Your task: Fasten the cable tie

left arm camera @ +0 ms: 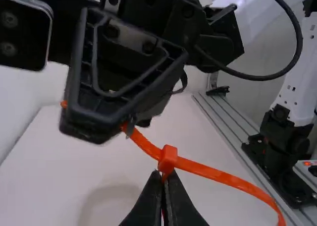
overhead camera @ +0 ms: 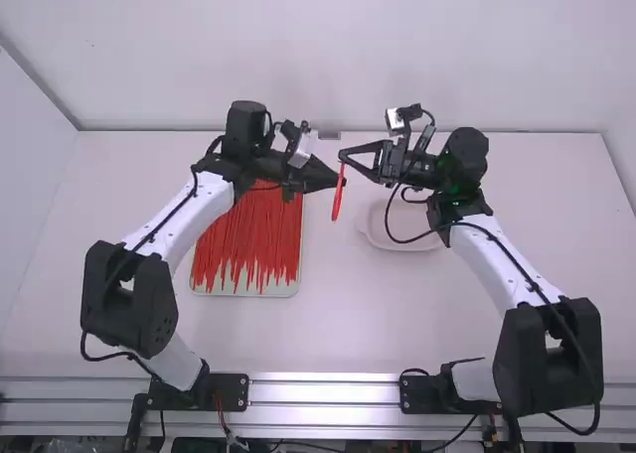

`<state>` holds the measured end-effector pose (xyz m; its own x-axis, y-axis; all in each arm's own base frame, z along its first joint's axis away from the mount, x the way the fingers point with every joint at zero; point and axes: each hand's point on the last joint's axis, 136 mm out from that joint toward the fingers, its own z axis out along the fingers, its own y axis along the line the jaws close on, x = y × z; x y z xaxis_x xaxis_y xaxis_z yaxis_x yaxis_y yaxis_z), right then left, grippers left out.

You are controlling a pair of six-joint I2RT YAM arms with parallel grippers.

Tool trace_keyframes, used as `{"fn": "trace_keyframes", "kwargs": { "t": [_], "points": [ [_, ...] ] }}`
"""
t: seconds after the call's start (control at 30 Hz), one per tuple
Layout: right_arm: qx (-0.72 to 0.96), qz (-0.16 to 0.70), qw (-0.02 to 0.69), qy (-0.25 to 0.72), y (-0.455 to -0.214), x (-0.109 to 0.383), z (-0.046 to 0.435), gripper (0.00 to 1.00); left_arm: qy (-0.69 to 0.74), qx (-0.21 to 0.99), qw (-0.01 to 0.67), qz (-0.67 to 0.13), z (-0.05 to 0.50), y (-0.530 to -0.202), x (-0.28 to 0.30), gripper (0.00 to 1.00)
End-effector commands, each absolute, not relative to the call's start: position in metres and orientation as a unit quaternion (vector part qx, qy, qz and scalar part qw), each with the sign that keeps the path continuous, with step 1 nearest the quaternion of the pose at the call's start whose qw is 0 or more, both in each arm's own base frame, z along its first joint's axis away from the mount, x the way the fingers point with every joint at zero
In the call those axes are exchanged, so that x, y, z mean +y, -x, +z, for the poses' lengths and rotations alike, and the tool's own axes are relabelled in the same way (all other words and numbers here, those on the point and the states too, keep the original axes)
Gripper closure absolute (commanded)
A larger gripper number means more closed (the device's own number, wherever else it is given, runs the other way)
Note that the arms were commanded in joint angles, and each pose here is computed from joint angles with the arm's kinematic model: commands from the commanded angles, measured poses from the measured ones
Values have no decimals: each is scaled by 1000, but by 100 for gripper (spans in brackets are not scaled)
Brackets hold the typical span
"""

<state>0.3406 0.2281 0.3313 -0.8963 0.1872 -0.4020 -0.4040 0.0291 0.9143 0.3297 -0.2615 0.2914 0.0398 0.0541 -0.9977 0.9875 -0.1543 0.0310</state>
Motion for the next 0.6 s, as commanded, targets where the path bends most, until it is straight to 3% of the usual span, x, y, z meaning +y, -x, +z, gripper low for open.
{"fn": "trace_keyframes", "kwargs": {
  "t": [0.0, 0.57],
  "points": [
    [668, 696, 246, 92, -340, 226, 357, 100, -542, 506, 431, -515, 263, -329, -263, 98],
    [650, 704, 272, 90, -344, 207, 376, 100, -475, 604, 349, -536, 185, -308, -252, 98]
  ]
}}
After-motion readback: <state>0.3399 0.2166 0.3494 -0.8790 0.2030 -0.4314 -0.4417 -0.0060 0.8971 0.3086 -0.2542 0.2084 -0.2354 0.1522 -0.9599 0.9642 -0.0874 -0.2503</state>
